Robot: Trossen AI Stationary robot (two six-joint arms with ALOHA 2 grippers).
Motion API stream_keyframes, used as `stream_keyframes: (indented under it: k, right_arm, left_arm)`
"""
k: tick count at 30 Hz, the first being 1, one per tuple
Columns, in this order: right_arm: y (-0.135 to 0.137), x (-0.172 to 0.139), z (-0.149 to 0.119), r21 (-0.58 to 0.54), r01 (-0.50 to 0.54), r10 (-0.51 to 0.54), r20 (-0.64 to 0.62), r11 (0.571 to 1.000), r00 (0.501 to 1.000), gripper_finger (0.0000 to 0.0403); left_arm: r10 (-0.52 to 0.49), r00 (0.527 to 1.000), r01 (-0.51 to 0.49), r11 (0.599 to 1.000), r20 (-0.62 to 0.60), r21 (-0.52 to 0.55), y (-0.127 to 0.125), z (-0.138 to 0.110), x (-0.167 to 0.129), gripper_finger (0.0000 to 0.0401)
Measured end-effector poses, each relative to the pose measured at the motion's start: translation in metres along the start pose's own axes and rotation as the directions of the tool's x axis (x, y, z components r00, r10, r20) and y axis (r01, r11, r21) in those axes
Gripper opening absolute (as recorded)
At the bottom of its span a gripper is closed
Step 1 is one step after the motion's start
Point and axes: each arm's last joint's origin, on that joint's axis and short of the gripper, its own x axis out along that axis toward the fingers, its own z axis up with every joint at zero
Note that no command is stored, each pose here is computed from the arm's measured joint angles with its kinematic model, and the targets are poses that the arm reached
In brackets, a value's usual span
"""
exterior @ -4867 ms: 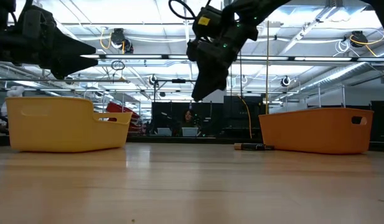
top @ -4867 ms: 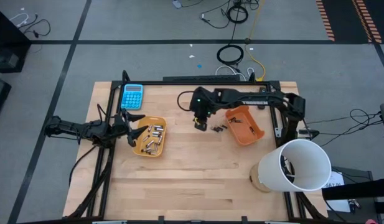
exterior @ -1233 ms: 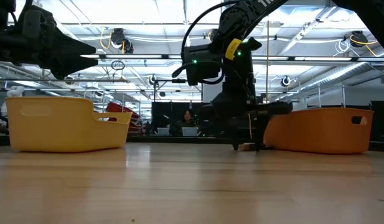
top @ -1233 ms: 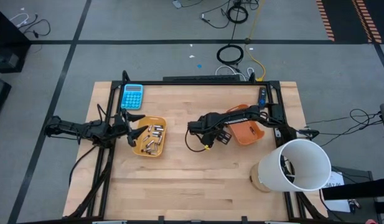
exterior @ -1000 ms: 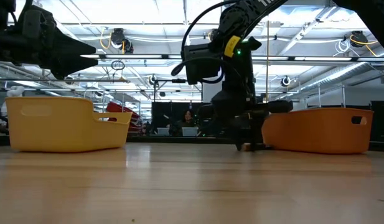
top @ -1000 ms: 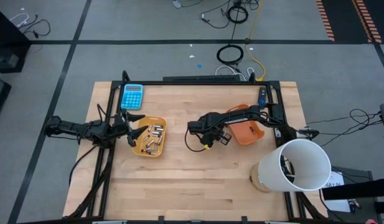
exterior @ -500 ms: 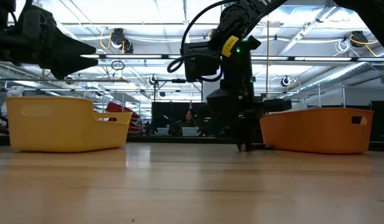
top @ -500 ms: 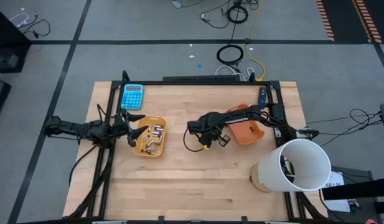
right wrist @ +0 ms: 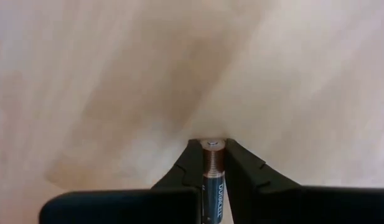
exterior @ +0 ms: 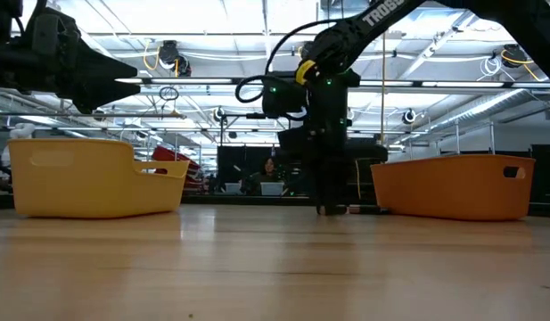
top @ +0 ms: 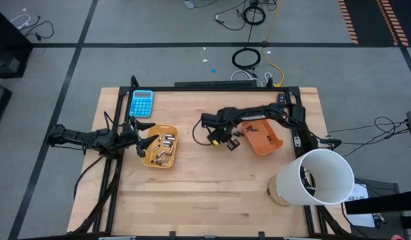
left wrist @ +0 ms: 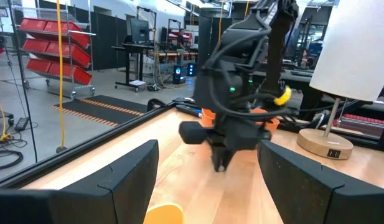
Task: Sort batteries
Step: Put the black battery into the orange bin
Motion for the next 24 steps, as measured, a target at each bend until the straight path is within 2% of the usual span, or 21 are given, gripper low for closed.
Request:
stream_keyframes:
  k: [5, 9, 12, 15, 19, 24]
  right_arm:
    - [-0.008, -0.027, -0.008, 0.082, 0.016, -0.015, -0.006, 0.996, 1.000, 0.0021]
    - [-0.010, -0.054, -0.013, 0.137, 0.001, -0.006, 0.043, 0.991, 0.999, 0.0021]
    - [-0.006, -0.063, -0.017, 0.160, -0.015, 0.013, 0.015, 0.987, 1.000, 0.0020]
    - [-0.003, -0.092, -0.025, 0.233, 0.022, -0.017, -0.024, 0.972, 1.000, 0.0020]
    - [0.002, -0.118, -0.039, 0.379, 0.032, 0.014, -0.116, 0.925, 0.993, 0.0020]
    - [0.004, -0.139, -0.052, 0.564, 0.022, 0.066, -0.135, 0.826, 0.989, 0.0020]
  left_arm:
    - [0.000, 1.000, 0.000, 1.000, 0.000, 0.000, 0.000, 0.000, 0.000, 0.0281]
    - [0.000, 1.000, 0.000, 1.000, 0.000, 0.000, 0.000, 0.000, 0.000, 0.0281]
    - [0.000, 1.000, 0.000, 1.000, 0.000, 0.000, 0.000, 0.000, 0.000, 0.0281]
    - [0.000, 1.000, 0.000, 1.000, 0.000, 0.000, 0.000, 0.000, 0.000, 0.0281]
    - [0.000, 1.000, 0.000, 1.000, 0.000, 0.000, 0.000, 0.000, 0.000, 0.0281]
    - [0.000, 1.000, 0.000, 1.000, 0.000, 0.000, 0.000, 0.000, 0.000, 0.0281]
